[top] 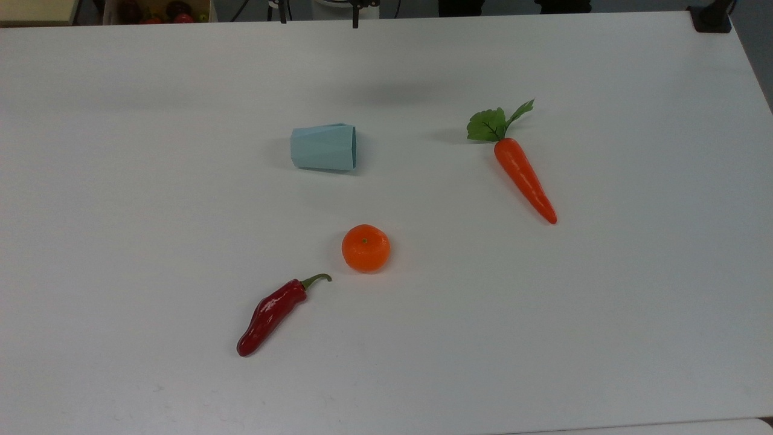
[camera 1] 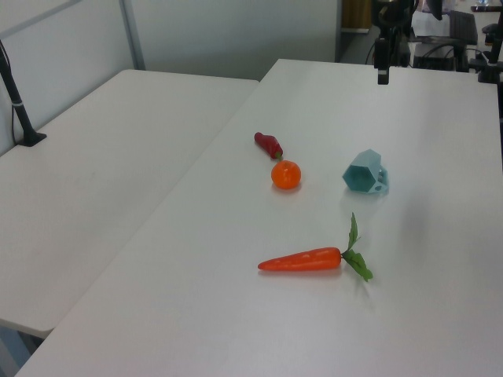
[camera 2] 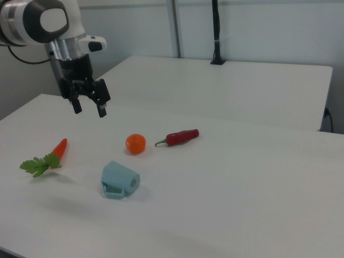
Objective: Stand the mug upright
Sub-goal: 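Move the open gripper down toward the tipped light blue mug, then lower the gripper and close it on the mug's base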
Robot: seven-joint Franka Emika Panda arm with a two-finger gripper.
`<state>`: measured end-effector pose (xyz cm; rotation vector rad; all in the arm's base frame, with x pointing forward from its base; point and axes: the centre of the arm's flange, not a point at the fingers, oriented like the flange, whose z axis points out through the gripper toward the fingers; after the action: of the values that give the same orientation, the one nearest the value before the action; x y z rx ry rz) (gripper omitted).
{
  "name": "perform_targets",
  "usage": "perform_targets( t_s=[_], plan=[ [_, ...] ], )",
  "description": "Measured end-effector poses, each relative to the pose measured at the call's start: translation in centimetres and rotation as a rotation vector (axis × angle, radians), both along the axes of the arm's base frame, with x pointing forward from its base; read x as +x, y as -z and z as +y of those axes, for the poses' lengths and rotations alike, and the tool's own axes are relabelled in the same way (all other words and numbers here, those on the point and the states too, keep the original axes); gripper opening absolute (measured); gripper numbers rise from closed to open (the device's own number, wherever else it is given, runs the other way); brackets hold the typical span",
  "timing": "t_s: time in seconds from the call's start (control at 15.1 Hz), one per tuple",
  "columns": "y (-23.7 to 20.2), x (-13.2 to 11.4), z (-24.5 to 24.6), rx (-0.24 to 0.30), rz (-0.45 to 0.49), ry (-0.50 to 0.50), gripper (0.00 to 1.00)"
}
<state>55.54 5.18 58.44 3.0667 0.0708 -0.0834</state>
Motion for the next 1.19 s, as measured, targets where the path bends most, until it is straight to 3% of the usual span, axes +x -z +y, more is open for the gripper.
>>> perform_targets(
  t_s=[0.2,0.46,0.8,1.19],
  plan=[
    [0.3,0.1,0.1,-0.039,0.001,-0.013,1.0],
    [3.6,0.9,4.5,-0.245,0.018,-0.07,1.0],
    [11.7,2.0,11.7,-0.48,0.025,-0.069,1.0],
    [21.2,3.3,13.9,-0.669,0.044,-0.031,1.0]
  ],
)
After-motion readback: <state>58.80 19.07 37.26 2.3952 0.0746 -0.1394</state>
